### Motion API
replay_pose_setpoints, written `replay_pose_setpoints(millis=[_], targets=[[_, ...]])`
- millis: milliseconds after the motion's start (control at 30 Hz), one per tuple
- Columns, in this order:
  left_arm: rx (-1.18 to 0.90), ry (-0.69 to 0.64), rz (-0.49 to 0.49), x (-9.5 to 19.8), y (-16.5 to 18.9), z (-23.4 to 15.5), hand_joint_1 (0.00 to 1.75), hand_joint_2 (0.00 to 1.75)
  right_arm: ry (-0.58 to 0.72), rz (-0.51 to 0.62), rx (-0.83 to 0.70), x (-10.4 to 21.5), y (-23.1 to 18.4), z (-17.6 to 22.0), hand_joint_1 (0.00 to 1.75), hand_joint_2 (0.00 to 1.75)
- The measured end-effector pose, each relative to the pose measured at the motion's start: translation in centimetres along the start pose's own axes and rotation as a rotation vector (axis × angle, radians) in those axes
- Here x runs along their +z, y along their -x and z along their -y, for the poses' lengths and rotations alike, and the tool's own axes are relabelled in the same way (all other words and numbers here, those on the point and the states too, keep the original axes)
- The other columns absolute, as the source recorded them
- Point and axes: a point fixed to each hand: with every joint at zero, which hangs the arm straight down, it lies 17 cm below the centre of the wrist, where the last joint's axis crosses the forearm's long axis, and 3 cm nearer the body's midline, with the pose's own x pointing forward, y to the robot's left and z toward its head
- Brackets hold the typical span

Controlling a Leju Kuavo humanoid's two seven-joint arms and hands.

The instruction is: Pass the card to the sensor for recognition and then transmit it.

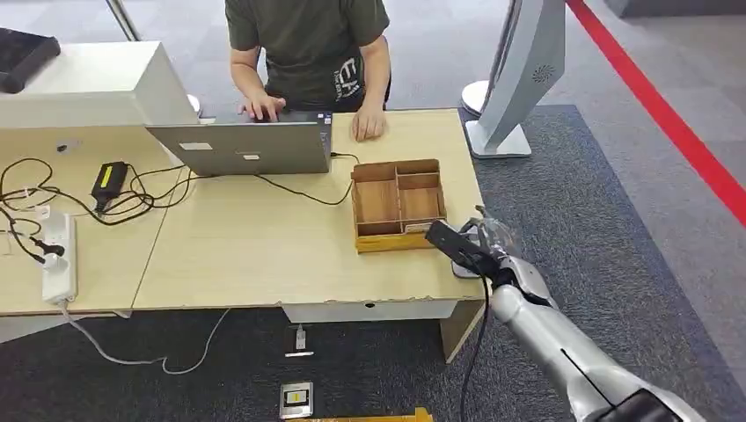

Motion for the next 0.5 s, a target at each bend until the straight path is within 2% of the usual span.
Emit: replay_pose_setpoints(millis=[233, 500], targets=[[0.015, -0.010, -0.005, 0.0, 0.1, -0.3, 0.00, 0.00, 0.027, -0.043, 0.043, -0.9, 1.3, 2.5, 1.75, 1.75], [0.005, -0.002, -0.007, 0.0, 0.3, -0.1, 0.00, 0.00, 0.000, -0.049, 0.030, -0.2, 2.1, 0.7, 1.75, 1.75]])
